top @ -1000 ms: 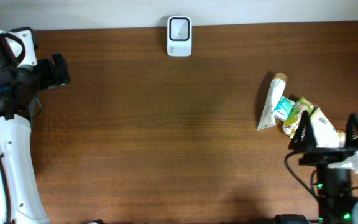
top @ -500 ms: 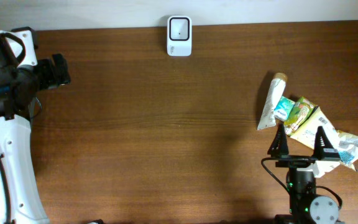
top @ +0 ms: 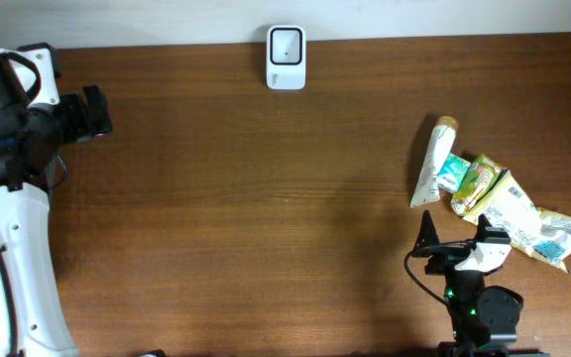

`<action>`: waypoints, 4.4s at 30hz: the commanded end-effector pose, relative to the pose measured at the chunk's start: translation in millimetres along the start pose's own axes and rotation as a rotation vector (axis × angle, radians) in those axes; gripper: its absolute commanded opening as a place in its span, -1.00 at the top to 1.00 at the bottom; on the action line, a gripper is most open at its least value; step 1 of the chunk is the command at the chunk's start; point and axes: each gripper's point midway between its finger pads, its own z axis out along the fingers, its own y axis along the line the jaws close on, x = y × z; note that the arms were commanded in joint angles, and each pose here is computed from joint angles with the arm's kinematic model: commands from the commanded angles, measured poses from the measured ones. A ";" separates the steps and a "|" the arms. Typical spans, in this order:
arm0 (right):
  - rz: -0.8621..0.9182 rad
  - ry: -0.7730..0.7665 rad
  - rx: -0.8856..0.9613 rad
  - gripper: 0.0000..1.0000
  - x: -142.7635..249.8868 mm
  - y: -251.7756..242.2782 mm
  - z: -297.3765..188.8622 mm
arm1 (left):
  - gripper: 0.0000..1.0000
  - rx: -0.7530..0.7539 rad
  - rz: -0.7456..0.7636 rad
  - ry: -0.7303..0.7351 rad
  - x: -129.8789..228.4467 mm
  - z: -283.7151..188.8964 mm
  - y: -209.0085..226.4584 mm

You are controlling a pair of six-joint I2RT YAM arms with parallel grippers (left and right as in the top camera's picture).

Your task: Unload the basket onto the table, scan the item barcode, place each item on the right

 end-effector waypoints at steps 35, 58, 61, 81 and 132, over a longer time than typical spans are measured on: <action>0.007 0.005 0.004 -0.97 3.0 -1.3 0.0 | -0.98 0.045 0.025 0.108 69.3 -0.7 -24.0; 0.007 0.005 0.004 -0.97 2.9 -1.3 0.0 | -0.98 0.049 0.126 -0.587 221.9 -6.0 -37.9; 0.007 0.005 0.004 -0.97 3.0 -1.3 0.0 | -0.98 0.051 0.121 -0.535 236.3 -2.8 -37.7; 0.007 0.005 0.004 -0.98 2.9 -1.3 0.0 | -0.98 0.088 0.147 -0.641 223.8 -23.8 -49.8; 0.007 0.005 0.004 -0.97 3.0 -1.3 0.0 | -0.98 0.095 0.150 -0.626 226.0 -21.4 -51.5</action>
